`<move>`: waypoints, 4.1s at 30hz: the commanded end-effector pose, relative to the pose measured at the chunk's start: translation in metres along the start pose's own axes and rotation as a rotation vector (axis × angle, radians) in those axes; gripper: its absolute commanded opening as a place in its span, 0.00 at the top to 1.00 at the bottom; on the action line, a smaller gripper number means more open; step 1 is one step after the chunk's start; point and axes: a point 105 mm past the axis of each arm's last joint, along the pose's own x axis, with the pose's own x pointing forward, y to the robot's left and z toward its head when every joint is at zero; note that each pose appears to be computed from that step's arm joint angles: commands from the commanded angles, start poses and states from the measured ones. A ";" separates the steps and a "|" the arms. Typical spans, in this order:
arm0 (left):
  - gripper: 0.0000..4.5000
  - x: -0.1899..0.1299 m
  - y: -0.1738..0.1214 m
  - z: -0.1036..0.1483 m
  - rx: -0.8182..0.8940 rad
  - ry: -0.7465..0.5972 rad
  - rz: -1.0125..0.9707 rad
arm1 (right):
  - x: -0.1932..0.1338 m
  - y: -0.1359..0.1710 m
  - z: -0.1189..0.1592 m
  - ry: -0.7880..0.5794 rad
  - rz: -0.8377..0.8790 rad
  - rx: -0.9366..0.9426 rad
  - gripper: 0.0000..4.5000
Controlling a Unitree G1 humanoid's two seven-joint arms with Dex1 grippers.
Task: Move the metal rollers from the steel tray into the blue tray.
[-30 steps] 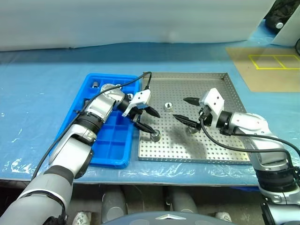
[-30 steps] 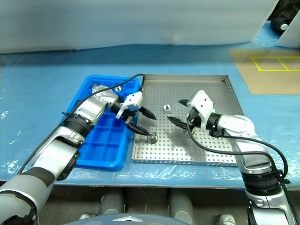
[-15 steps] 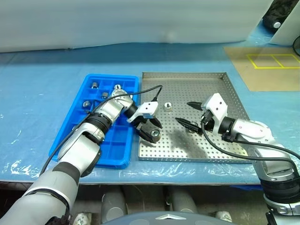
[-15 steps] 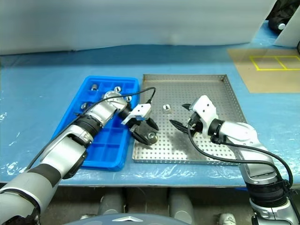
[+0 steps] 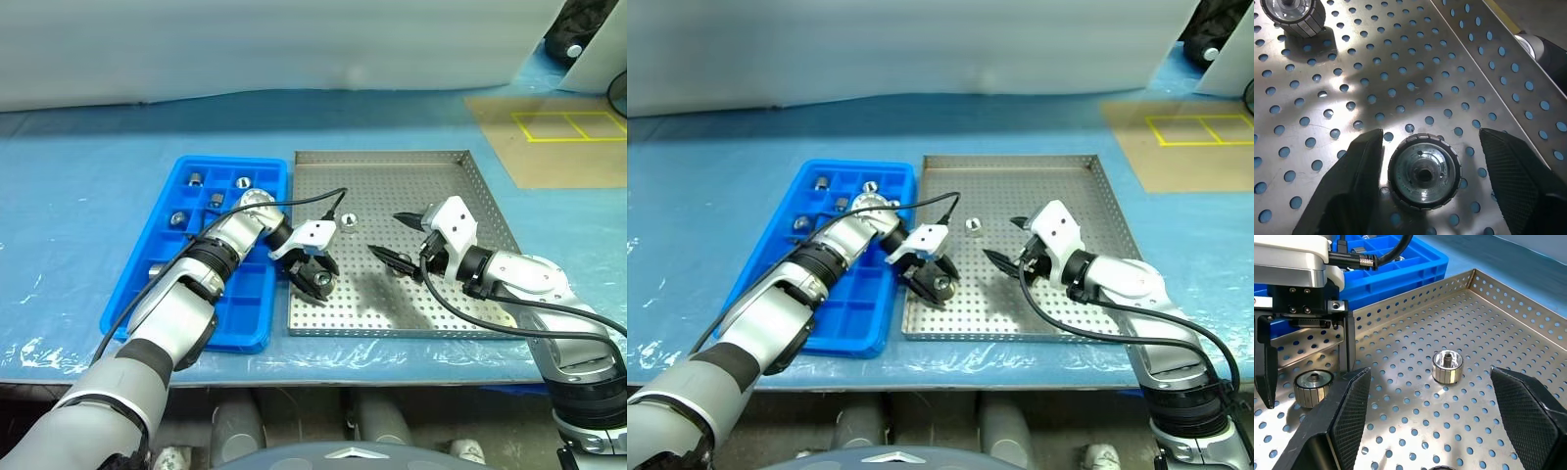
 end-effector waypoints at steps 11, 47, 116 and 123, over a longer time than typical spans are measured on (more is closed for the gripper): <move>0.54 -0.006 0.007 0.004 -0.004 -0.036 0.066 | -0.002 -0.005 0.016 -0.057 -0.024 -0.040 0.11; 0.35 -0.058 -0.003 0.031 0.024 -0.212 0.182 | 0.027 -0.005 0.019 -0.091 0.078 -0.063 0.11; 0.60 -0.011 0.014 -0.003 0.070 0.062 0.156 | -0.019 0.051 -0.004 0.098 0.428 0.009 0.11; 0.61 -0.032 0.020 0.012 0.069 -0.014 0.243 | -0.008 0.042 -0.004 0.084 0.392 -0.019 0.11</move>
